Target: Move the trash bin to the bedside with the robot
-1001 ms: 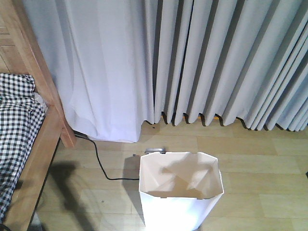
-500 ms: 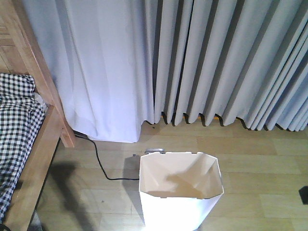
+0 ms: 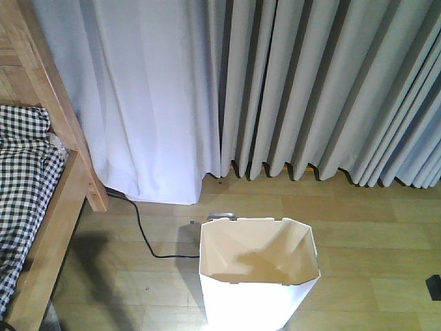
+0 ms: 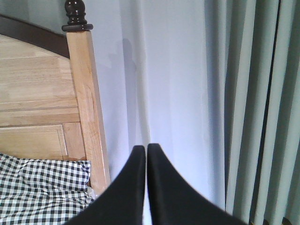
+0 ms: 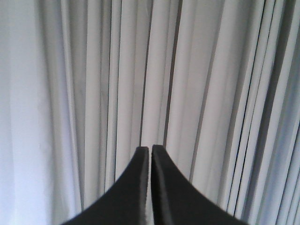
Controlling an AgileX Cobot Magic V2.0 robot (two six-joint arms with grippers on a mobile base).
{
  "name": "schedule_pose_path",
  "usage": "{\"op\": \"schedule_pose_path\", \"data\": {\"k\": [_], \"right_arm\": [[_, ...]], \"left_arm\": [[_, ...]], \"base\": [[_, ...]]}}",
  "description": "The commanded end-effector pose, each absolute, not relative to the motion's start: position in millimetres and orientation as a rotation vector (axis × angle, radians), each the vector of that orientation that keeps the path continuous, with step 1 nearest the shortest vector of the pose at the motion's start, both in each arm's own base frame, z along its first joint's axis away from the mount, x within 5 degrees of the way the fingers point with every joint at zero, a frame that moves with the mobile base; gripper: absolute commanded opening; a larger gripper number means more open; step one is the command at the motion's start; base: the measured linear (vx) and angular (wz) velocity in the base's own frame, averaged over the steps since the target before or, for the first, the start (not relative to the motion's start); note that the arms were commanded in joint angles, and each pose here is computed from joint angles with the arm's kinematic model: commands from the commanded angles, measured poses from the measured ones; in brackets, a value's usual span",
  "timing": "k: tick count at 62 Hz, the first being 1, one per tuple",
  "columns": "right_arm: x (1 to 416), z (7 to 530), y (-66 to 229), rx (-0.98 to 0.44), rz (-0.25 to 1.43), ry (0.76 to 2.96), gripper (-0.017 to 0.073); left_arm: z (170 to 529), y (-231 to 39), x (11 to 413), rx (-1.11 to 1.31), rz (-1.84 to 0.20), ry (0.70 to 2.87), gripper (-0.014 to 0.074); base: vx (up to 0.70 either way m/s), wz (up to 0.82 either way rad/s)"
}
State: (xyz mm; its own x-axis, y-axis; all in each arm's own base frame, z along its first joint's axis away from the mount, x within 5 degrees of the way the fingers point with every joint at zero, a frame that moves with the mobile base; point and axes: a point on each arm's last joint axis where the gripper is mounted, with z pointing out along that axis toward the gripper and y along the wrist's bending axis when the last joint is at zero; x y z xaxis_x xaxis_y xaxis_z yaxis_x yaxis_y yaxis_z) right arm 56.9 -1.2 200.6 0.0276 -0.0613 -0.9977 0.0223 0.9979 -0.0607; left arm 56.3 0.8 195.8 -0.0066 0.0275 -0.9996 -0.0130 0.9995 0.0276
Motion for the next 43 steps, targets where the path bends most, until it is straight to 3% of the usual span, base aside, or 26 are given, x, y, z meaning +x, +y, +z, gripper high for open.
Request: {"op": "schedule_pose_path", "data": {"k": [1, 43], "right_arm": [[55.5, 207.2, -1.3, -0.033, -0.075, 1.46, -0.0008], [55.5, 207.2, -1.3, -0.033, -0.075, 1.46, -0.0008]], "left_arm": [[198.8, 0.3, 56.1, 0.0, 0.007, 1.508, -0.0006], [198.8, 0.3, 56.1, 0.0, 0.007, 1.508, -0.0006]], "base": [[0.0, 0.0], [0.0, 0.0]]}}
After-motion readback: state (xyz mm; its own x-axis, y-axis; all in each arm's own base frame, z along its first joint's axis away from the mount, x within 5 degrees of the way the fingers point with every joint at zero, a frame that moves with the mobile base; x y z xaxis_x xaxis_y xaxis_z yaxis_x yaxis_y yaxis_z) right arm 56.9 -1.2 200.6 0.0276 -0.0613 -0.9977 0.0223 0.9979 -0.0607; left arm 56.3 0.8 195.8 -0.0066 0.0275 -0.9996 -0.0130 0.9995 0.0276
